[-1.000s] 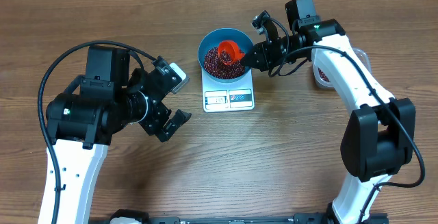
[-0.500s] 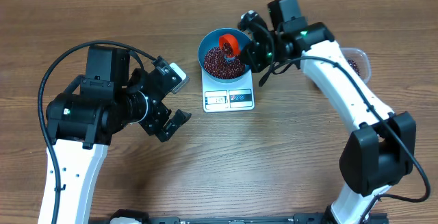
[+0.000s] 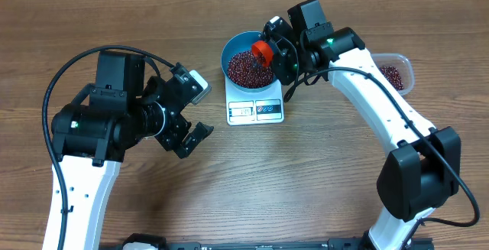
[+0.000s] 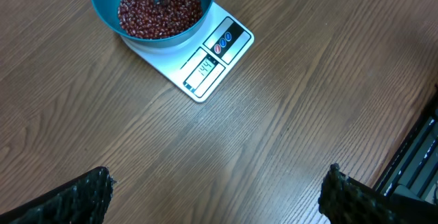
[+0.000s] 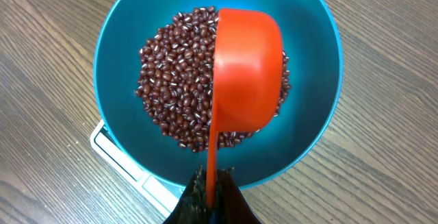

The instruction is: Scoop item into bowl and weigh 150g on scale

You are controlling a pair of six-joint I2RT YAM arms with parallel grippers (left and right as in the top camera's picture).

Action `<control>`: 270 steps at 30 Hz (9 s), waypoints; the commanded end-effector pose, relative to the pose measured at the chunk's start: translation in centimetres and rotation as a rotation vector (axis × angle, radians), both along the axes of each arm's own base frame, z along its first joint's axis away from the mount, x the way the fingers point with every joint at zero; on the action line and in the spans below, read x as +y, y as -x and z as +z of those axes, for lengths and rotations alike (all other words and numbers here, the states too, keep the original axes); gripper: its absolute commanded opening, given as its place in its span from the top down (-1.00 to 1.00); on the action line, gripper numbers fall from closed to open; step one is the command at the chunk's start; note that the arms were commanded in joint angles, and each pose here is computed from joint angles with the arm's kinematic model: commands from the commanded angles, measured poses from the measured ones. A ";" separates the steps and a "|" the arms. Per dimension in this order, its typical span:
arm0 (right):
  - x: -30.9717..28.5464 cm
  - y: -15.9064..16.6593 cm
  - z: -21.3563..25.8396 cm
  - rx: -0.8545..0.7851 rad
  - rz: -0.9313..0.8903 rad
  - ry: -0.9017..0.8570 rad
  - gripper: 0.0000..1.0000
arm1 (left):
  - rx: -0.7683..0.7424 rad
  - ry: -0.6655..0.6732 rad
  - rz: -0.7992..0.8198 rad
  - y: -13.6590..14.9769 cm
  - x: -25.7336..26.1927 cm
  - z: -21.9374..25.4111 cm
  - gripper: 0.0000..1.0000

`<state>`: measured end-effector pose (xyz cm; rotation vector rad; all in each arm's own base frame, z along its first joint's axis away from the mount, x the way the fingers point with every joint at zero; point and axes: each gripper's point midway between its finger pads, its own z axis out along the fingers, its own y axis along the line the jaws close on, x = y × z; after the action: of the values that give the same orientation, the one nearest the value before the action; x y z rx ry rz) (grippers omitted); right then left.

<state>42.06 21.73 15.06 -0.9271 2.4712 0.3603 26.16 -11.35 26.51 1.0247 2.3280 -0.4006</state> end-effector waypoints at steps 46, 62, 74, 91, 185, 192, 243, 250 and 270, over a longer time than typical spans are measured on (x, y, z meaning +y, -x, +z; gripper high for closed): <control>2.6 1.0 4.7 -0.004 0.035 -0.198 0.92 | -0.020 0.007 -0.021 -0.1 -0.2 0.5 -0.99; 0.3 0.8 7.4 0.131 0.017 -0.495 0.93 | -0.020 0.007 -0.021 -0.1 -0.1 0.5 -0.99; -3.8 0.1 8.0 0.172 -0.082 -0.549 0.92 | -0.020 0.007 -0.021 -0.1 -0.1 0.5 -1.00; -13.1 0.1 11.7 0.128 -0.267 -0.648 0.92 | -0.020 0.007 -0.021 -0.1 -0.1 0.5 -0.99; -26.1 1.9 11.6 -0.113 -0.800 0.061 0.92 | -0.020 0.007 -0.021 -0.1 -0.2 0.5 -0.99; -23.6 1.0 17.9 -0.284 -0.799 -0.193 0.92 | -0.020 0.007 -0.021 -0.1 -0.2 0.5 -0.99; -18.5 11.2 33.5 -0.691 -0.541 -0.469 0.92 | -0.020 0.006 -0.021 -0.1 -0.1 0.5 -0.99; -17.3 10.1 32.7 -0.638 -0.476 -0.509 0.92 | -0.020 0.007 -0.021 -0.1 -0.2 0.5 -0.99; -16.3 9.9 32.3 -0.597 -0.424 -0.543 0.92 | -0.020 0.007 -0.021 -0.1 -0.1 0.5 -0.99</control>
<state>32.53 5.11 46.25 -0.2051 1.8364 0.4790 26.16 -11.35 26.51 1.0247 2.3280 -0.4006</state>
